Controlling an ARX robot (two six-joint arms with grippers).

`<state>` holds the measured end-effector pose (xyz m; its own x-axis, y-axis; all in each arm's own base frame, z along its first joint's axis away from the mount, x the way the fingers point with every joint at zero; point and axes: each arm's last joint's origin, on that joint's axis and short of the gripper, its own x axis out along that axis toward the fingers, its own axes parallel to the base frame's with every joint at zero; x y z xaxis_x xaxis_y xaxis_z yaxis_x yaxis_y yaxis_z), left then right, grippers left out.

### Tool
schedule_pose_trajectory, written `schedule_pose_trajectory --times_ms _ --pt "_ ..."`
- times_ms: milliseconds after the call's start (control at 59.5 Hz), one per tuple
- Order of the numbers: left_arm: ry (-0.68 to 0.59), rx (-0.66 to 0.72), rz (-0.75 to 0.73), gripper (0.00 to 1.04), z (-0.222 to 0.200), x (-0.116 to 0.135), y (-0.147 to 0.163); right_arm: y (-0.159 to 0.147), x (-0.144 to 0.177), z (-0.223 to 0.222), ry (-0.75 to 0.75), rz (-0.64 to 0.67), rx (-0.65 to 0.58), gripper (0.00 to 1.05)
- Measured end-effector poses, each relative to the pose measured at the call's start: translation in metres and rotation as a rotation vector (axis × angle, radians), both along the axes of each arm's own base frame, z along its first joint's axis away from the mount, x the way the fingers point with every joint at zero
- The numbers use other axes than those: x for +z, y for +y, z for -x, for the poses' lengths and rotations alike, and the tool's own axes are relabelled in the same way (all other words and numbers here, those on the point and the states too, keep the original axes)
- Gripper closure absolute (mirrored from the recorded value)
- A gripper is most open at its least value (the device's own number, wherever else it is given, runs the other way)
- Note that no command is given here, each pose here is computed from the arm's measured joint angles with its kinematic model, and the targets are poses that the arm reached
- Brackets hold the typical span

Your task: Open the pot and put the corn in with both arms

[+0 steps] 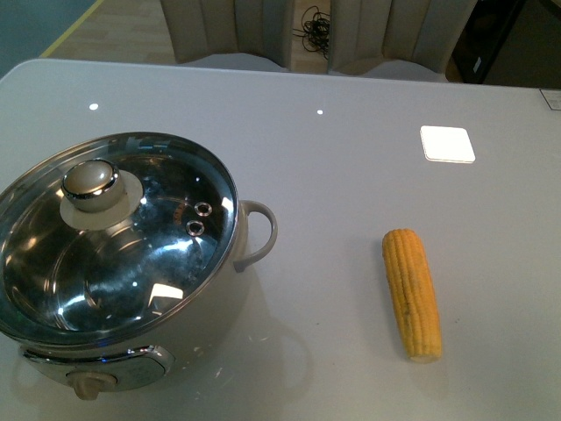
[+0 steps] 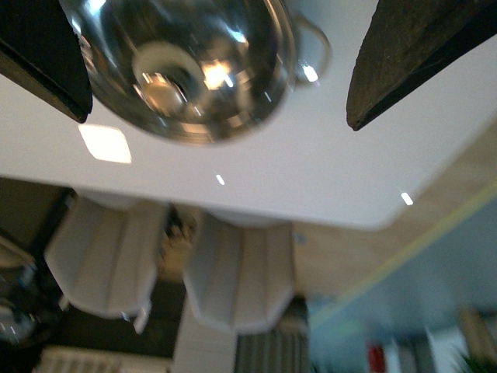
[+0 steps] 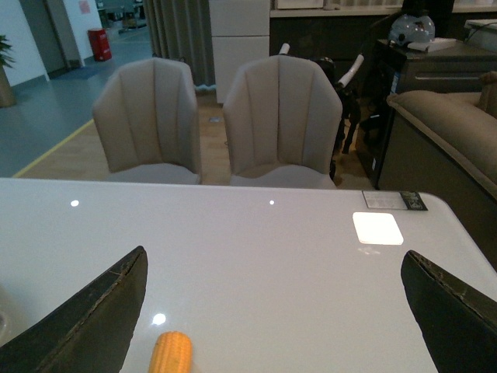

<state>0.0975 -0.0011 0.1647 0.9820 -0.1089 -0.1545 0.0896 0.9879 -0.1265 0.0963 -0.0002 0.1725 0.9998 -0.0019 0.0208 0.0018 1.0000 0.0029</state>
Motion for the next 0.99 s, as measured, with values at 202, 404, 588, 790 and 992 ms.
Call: schedule_pose_trajectory --times_ms 202,404,588,790,992 --pt "0.085 -0.04 0.128 0.07 -0.008 0.013 -0.006 0.0 0.0 0.0 0.0 0.0 0.0 0.09" --pt "0.088 -0.095 0.108 0.07 -0.046 0.017 -0.02 0.0 0.0 0.0 0.0 0.0 0.0 0.09" --pt "0.113 -0.113 0.077 0.07 -0.093 -0.005 -0.036 0.0 0.0 0.0 0.0 0.0 0.0 0.09" --pt "0.165 -0.121 -0.036 0.07 -0.128 -0.045 -0.049 0.0 0.0 0.0 0.0 0.0 0.0 0.09" --pt "0.259 -0.176 -0.1 0.07 -0.146 -0.074 -0.058 0.0 0.0 0.0 0.0 0.0 0.0 0.09"
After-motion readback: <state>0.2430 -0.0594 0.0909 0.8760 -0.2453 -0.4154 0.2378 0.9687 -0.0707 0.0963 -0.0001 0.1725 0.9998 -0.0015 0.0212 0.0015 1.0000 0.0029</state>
